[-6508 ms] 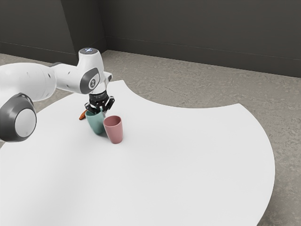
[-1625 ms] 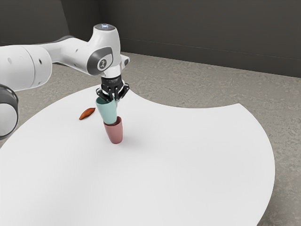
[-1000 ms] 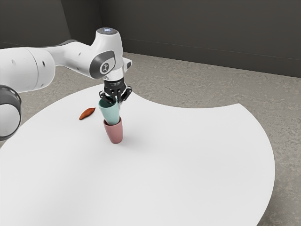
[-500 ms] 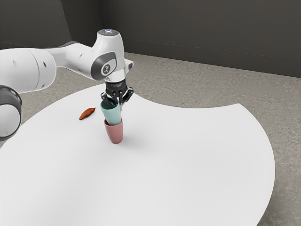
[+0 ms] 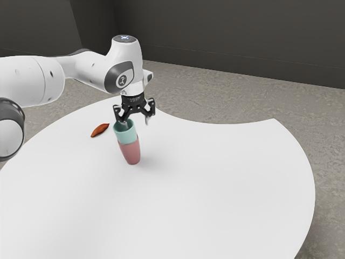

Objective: Place the left cup onto the right cup

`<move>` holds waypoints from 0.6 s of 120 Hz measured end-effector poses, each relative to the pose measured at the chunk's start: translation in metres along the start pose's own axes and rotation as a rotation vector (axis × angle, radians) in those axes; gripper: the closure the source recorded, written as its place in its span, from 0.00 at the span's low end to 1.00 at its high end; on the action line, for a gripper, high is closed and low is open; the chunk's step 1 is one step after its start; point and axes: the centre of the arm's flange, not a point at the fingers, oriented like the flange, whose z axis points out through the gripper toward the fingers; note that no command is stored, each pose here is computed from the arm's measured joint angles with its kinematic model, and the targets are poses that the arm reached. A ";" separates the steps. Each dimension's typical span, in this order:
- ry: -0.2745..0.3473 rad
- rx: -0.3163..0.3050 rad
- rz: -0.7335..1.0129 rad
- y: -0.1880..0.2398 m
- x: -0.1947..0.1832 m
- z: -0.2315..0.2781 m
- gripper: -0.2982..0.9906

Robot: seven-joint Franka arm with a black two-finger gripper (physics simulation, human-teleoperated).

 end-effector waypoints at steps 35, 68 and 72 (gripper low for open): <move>0.050 -0.049 0.025 0.009 -0.015 -0.054 0.27; 0.056 -0.111 0.073 -0.025 -0.077 -0.204 0.24; 0.053 -0.099 0.089 -0.037 -0.088 -0.215 0.24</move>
